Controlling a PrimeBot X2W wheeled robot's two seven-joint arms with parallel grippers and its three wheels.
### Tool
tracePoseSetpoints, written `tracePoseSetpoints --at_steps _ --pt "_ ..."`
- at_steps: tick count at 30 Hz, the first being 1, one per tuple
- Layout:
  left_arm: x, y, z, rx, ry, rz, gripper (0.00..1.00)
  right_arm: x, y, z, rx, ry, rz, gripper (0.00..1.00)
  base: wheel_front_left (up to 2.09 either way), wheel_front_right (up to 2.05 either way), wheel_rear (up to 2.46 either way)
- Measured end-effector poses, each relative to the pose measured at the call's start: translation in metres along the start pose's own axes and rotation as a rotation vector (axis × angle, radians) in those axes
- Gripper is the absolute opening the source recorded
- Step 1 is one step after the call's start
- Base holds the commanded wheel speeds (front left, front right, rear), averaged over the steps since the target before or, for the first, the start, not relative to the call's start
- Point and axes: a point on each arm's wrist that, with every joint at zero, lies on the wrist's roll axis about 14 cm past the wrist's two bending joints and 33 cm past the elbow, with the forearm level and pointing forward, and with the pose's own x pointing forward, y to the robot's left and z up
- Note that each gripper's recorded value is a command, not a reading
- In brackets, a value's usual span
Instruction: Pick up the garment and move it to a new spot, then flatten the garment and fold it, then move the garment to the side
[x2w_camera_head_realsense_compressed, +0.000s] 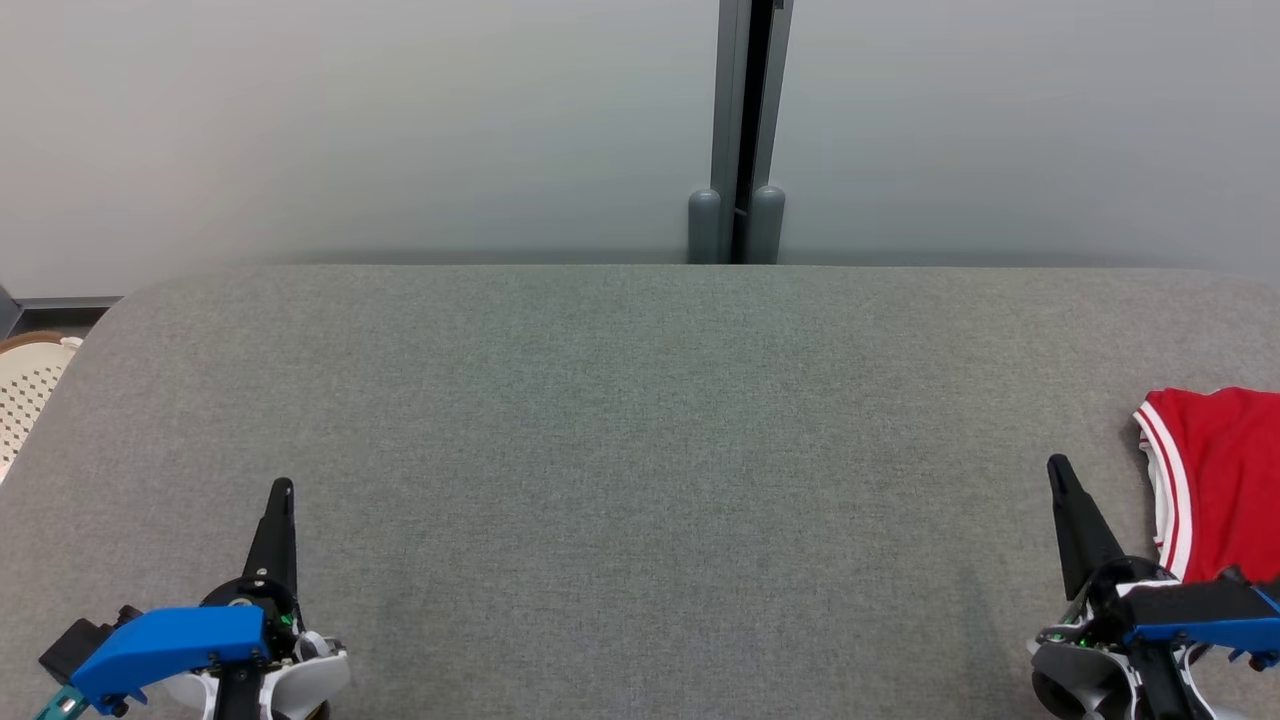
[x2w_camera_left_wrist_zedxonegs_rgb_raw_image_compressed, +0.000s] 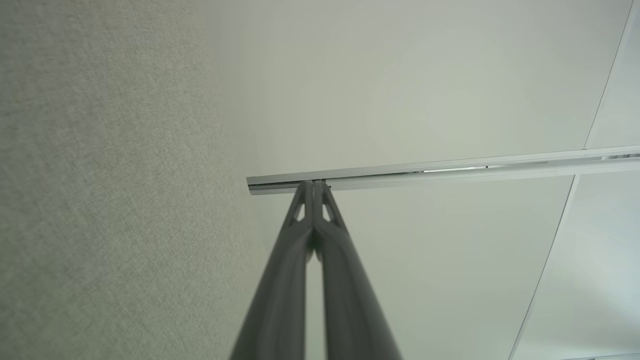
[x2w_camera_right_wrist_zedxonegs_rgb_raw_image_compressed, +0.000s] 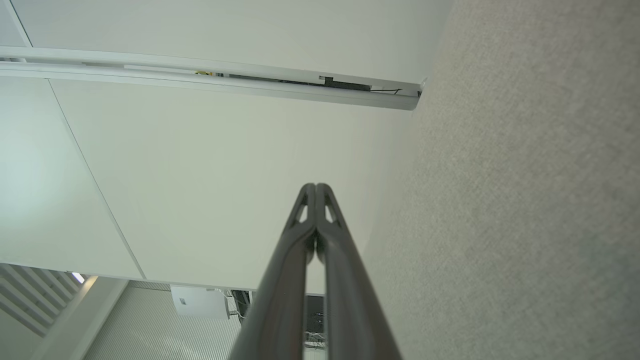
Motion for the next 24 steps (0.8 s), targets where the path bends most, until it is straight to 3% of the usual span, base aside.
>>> tracePoseSetpoints --at_steps 15,24 --pt "0.003 -0.012 0.004 -0.095 -0.002 -0.044 0.00 0.000 0.009 0.001 0.100 0.006 0.035 0.00 0.00 0.00 0.00" --pt "0.003 -0.013 0.004 -0.096 -0.001 -0.046 0.00 -0.001 0.009 0.002 0.102 0.005 0.035 0.00 0.00 0.00 0.00"
